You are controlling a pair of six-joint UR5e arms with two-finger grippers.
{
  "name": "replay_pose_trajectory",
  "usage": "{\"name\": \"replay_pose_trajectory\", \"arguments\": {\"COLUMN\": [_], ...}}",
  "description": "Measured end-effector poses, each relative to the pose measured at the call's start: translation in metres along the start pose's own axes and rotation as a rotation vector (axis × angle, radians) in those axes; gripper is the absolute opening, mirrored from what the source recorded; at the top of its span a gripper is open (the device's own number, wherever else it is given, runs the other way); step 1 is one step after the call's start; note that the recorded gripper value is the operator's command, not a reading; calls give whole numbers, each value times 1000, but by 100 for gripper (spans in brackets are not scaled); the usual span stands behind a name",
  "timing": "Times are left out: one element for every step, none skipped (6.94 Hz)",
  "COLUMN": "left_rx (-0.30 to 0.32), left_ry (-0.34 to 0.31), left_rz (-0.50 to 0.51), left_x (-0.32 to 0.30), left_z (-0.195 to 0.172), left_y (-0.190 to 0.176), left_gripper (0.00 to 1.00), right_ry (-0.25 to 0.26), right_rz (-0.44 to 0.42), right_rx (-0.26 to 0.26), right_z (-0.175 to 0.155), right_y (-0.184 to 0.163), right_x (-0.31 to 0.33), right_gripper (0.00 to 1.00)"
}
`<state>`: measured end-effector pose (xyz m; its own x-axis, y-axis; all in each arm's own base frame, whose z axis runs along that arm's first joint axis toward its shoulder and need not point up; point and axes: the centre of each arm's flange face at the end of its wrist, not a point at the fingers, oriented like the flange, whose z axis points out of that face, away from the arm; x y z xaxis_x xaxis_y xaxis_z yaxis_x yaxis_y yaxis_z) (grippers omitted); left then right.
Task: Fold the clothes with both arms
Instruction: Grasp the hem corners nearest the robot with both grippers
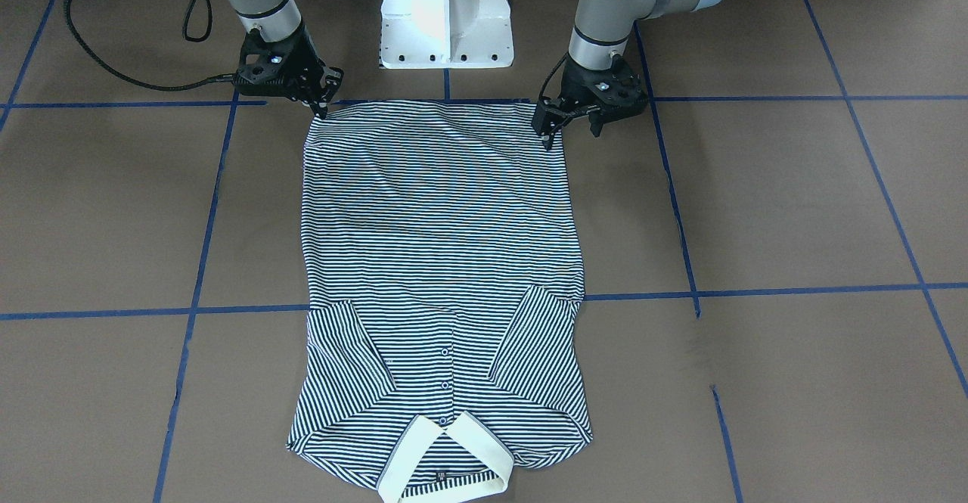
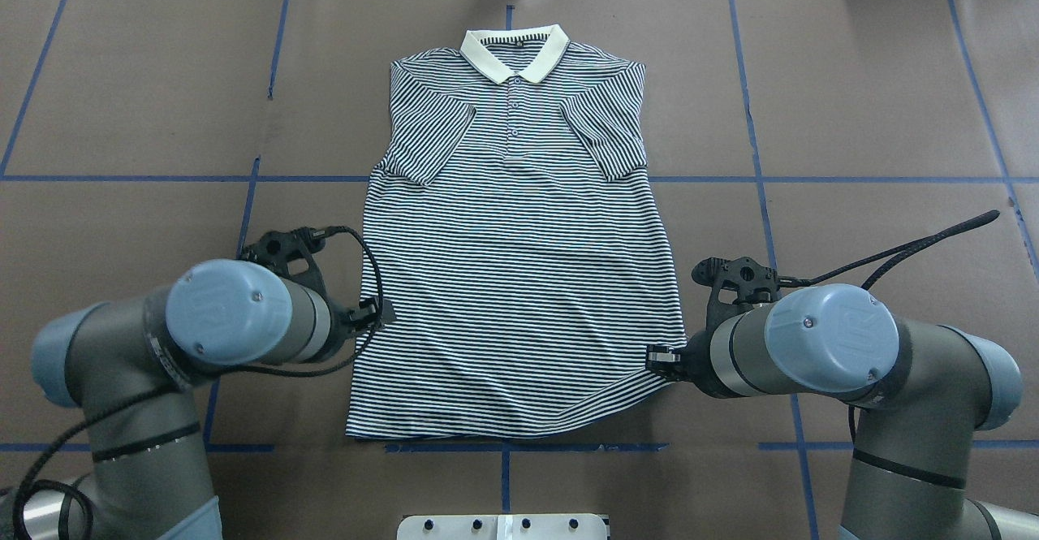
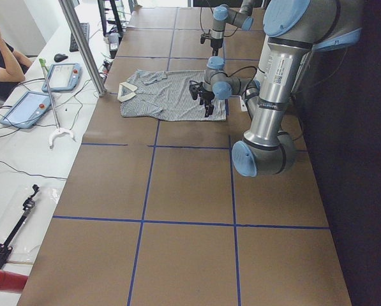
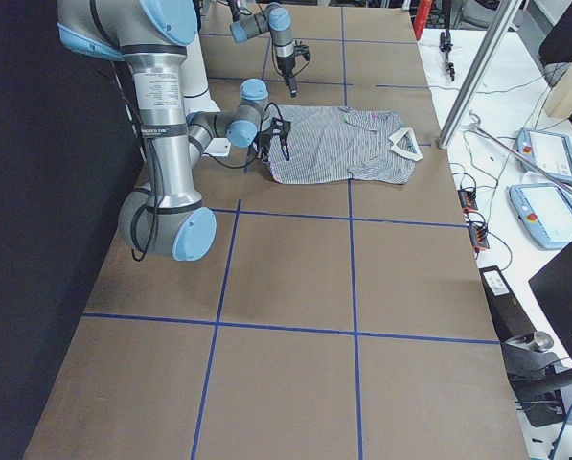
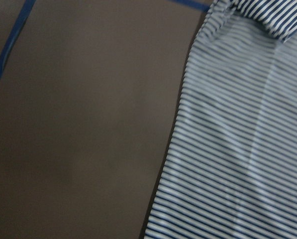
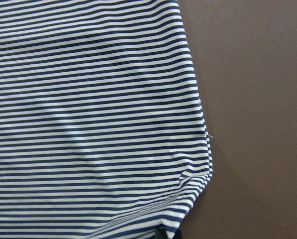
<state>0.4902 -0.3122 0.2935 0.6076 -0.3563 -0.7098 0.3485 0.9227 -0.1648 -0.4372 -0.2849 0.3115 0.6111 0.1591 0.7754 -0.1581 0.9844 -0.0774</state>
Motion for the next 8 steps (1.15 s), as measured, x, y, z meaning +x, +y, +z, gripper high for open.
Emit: {"name": "replay_pose_trajectory", "arguments": {"left_rx": [-18,-24,-22,-21,-22,-23,-25,-27], "left_ry": [-26,-44,-56,-65,-69,-71,-72,-74], "left_rz": [-37,-60,-73,-78,-80,-82,-82,-79], "left_x": [-3,-6,-10,-14,-15,-16,-17,-17], "left_z": [13,22,28,31,33,33,34,35], "left_y": [33,54,63,66,69,71,72,75], "left_gripper": [94,94,94,94,93,90,86,81], "right_ry": [-6,-12,-16,-19,-20,-20,-21,-26], "right_rz": [3,4,4,6,8,9,9,11], "right_rx": [4,6,6,6,8,8,8,8], "right_z": [-3,-6,-8,-9,-10,-11,-11,-14], "right_y": [-2,-4,-5,-6,-7,-8,-8,-10], "right_x": [-1,-2,-3,-4,-4,-4,-3,-4], "right_gripper": [0,0,0,0,0,0,0,0]}}
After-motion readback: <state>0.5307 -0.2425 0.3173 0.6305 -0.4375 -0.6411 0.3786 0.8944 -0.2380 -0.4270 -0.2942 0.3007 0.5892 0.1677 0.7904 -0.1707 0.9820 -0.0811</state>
